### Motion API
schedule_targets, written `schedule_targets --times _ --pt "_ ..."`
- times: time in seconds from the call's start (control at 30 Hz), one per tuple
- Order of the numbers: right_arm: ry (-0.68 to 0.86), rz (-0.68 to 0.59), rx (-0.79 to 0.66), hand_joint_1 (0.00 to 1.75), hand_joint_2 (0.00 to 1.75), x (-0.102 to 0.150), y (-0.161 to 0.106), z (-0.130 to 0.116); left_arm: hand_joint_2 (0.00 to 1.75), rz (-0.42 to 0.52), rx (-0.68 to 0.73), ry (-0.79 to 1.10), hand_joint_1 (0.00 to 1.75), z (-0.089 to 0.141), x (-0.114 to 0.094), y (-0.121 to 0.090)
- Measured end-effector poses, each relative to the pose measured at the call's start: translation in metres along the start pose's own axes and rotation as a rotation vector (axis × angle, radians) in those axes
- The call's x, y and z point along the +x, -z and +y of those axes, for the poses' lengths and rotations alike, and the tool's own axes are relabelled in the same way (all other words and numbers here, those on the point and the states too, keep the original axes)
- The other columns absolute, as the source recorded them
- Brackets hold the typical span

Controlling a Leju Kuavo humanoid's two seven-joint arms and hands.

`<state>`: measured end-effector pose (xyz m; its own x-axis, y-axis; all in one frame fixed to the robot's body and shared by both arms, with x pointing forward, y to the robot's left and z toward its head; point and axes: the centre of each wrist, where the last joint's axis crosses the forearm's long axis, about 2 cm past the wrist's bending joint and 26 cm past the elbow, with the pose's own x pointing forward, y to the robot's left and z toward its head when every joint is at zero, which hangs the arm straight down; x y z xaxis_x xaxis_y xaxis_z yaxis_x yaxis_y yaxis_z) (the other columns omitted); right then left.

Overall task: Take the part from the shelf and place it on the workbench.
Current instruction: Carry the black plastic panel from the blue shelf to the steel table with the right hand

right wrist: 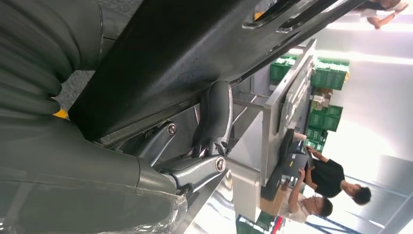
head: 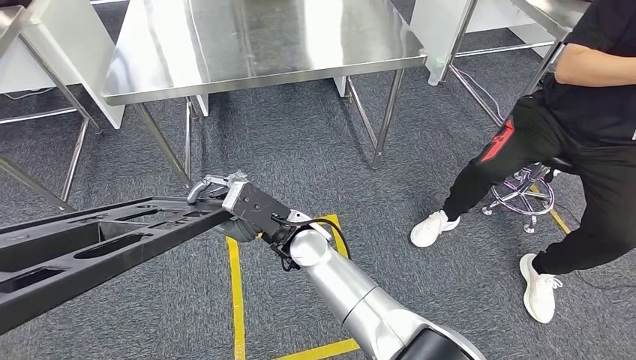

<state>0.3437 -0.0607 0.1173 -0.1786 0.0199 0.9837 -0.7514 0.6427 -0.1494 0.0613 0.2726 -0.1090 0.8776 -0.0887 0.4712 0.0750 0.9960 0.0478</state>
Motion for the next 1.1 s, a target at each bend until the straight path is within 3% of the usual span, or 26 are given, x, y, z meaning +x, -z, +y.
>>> schedule_targets --times 1.1 --pt "-0.003 -0.006 -0.002 1.75 1.75 0.0033 0.0035 0.0042 1.75 0.0 0.015 0.013 0.0 0.0026 0.0006 0.0004"
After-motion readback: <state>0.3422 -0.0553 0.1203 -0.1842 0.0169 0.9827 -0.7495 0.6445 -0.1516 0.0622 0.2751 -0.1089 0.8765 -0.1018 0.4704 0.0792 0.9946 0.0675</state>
